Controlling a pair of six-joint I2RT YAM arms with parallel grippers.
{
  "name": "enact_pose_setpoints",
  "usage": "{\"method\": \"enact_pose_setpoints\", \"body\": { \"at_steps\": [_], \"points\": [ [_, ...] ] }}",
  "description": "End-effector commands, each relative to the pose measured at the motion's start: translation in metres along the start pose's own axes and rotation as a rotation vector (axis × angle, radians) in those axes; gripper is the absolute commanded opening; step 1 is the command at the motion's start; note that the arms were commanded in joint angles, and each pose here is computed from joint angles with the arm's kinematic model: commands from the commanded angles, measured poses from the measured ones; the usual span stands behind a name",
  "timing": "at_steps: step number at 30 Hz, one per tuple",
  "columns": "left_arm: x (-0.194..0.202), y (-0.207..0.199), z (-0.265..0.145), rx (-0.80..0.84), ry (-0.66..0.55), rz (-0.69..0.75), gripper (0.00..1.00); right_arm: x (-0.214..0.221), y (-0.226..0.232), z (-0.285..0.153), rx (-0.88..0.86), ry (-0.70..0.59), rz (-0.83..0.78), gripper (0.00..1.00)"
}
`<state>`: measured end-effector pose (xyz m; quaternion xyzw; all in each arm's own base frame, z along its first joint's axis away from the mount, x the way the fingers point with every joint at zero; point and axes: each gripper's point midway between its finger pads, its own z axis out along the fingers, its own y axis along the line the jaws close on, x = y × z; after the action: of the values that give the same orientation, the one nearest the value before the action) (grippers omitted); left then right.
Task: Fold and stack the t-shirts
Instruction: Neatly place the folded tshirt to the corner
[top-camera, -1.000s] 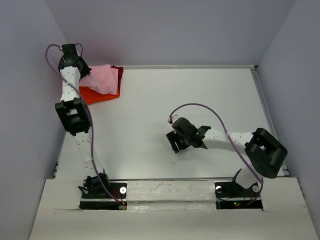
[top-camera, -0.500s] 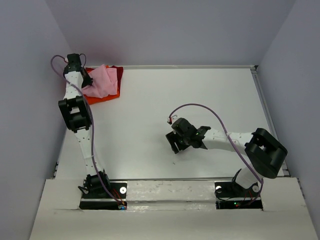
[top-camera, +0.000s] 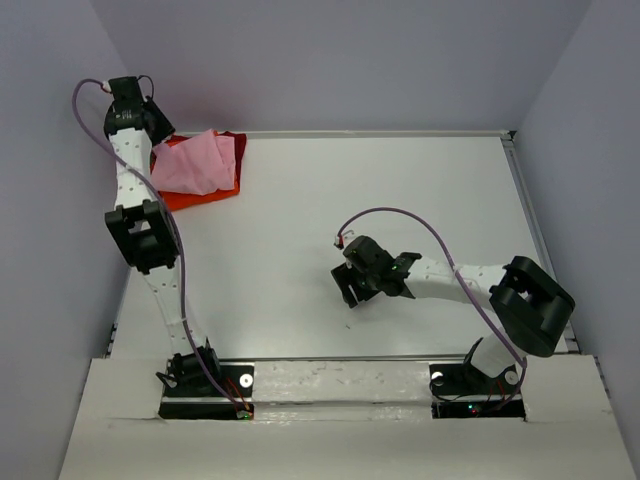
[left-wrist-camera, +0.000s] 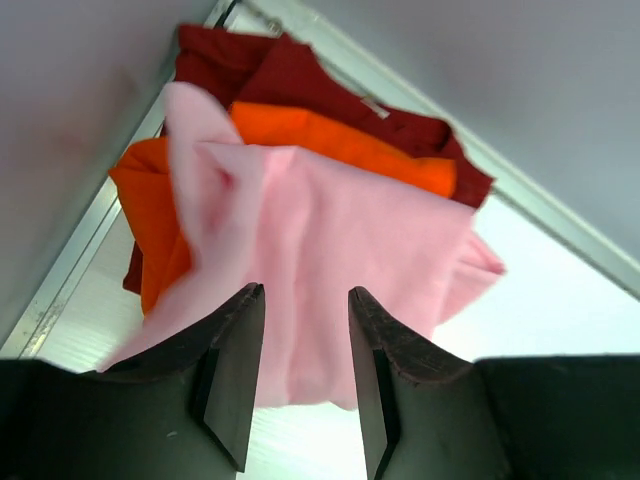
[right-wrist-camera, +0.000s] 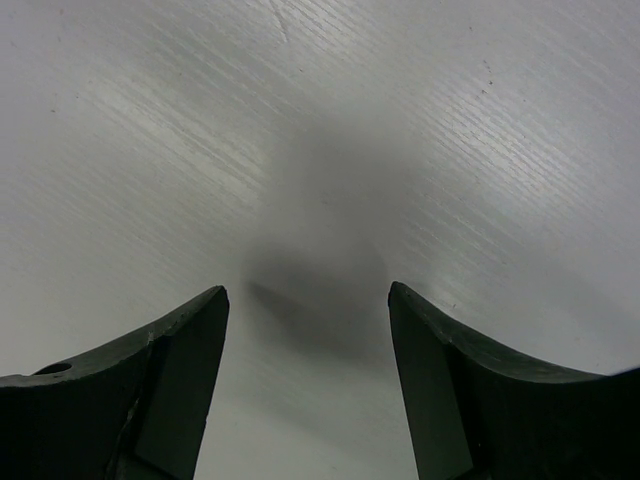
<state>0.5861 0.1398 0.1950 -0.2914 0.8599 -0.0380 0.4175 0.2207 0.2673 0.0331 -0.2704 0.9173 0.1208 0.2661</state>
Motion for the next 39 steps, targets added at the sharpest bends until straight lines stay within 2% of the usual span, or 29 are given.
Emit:
{"method": "enact_pose_setpoints", "body": {
  "at_steps": [1, 6, 7, 10, 11, 15, 19, 24, 26, 32, 36, 37, 39],
  "points": [
    [-0.063, -0.041, -0.092, 0.130, -0.176, -0.012, 0.49, -0.016, 0.011, -0.002, -0.039, -0.053, -0.006, 0.71],
    [-0.068, -0.056, -0.109, 0.201, -0.191, -0.013, 0.49, -0.016, 0.012, -0.001, -0.043, -0.049, -0.009, 0.71],
    [-0.068, -0.060, -0.108, 0.221, -0.192, -0.007, 0.35, -0.015, 0.011, -0.001, -0.042, -0.048, -0.010, 0.71],
    [-0.049, -0.073, -0.092, 0.318, -0.119, -0.013, 0.16, -0.015, 0.014, -0.002, -0.047, -0.050, -0.017, 0.70],
    [-0.042, -0.079, -0.079, 0.362, -0.096, -0.016, 0.01, -0.015, 0.014, -0.002, -0.046, -0.052, -0.016, 0.70],
    [0.003, -0.097, -0.044, 0.507, 0.044, -0.023, 0.00, -0.015, 0.014, -0.003, -0.043, -0.055, -0.015, 0.70],
    [0.030, -0.106, -0.017, 0.625, 0.091, -0.040, 0.00, -0.015, 0.013, -0.003, -0.042, -0.055, -0.016, 0.70],
    [0.056, -0.119, -0.011, 0.793, 0.129, -0.127, 0.00, -0.014, 0.012, -0.004, -0.035, -0.052, -0.018, 0.70],
    [0.064, -0.118, -0.007, 0.836, 0.132, -0.158, 0.00, -0.014, 0.010, -0.004, -0.028, -0.051, -0.018, 0.70],
    [0.102, -0.094, 0.027, 0.830, 0.190, -0.247, 0.00, -0.014, 0.009, -0.003, -0.022, -0.048, -0.022, 0.70],
    [0.139, -0.071, 0.048, 0.865, 0.276, -0.354, 0.00, -0.014, 0.009, -0.003, -0.019, -0.048, -0.022, 0.70],
    [0.139, -0.070, 0.050, 0.896, 0.261, -0.356, 0.00, -0.014, 0.009, -0.003, -0.020, -0.047, -0.022, 0.70],
    [0.157, -0.066, 0.054, 0.943, 0.325, -0.433, 0.00, -0.014, 0.010, -0.005, -0.024, -0.049, -0.020, 0.70]
  ]
}}
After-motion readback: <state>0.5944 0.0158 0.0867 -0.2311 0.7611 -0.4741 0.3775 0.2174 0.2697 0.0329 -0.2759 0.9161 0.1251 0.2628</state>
